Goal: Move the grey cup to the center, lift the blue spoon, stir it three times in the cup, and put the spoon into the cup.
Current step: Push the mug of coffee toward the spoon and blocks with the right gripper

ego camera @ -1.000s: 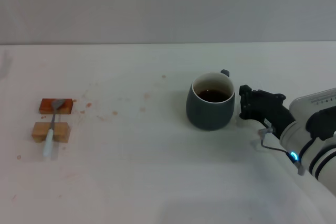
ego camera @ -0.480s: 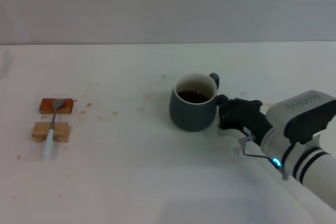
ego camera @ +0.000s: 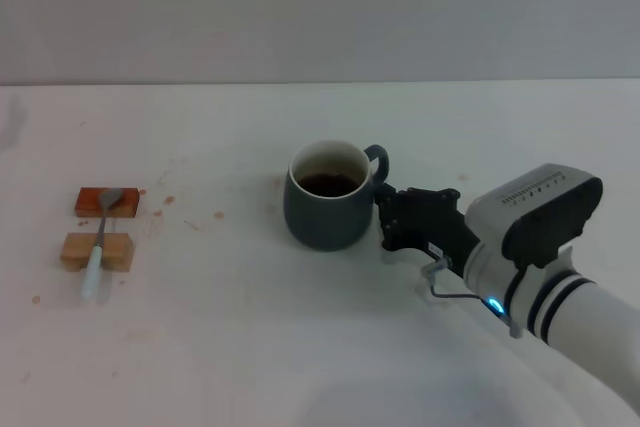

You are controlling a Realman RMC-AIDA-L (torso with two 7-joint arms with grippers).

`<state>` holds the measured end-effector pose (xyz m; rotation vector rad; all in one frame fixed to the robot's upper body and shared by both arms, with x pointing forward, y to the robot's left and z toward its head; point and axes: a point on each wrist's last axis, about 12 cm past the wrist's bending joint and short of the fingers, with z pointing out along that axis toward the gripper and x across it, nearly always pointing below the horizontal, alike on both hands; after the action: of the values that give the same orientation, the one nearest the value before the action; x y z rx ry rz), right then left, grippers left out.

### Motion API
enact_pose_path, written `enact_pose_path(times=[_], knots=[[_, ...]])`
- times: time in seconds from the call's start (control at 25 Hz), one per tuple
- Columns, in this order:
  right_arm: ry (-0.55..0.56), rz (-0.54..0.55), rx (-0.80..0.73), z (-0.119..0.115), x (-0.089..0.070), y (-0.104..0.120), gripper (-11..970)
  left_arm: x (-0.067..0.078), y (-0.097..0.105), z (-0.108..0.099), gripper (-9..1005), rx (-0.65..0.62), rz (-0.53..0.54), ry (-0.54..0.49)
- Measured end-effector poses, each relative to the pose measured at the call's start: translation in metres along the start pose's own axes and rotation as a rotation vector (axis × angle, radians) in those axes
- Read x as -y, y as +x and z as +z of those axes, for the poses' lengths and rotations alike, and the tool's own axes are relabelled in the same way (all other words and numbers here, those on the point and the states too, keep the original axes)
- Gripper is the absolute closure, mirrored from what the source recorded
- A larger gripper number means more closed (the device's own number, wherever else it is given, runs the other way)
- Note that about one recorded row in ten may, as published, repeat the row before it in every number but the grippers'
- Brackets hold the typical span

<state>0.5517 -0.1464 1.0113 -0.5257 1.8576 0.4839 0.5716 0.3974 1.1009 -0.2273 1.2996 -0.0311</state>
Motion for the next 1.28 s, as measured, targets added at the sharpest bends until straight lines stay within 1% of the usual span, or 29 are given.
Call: enact_pose_path(times=[0.08,0.24,0.48,0.72,1.2,1.28], knots=[[-0.015,-0.012,0.000,0.002,-0.003,-0.002,938,0.000,0.000,0.000,156,0.001,0.000,0.000],[-0.021,-0.019,0.000,0.004,-0.004,-0.004,938,0.000,0.000,0.000,155,0.002,-0.001,0.000],[0.007,-0.039,-0.013,0.006,0.008,-0.006,938,0.002,0.000,0.001,155,0.005,-0.005,0.005],[0.005,-0.054,-0.019,0.009,0.009,-0.010,938,0.004,0.000,0.002,155,0.006,-0.009,0.009],[-0.024,-0.086,-0.031,0.017,0.002,-0.016,938,0.004,0.000,0.002,155,0.017,-0.020,0.002],[-0.042,-0.104,-0.036,0.019,-0.002,-0.018,938,0.003,0.000,0.002,155,0.019,-0.023,-0.001]])
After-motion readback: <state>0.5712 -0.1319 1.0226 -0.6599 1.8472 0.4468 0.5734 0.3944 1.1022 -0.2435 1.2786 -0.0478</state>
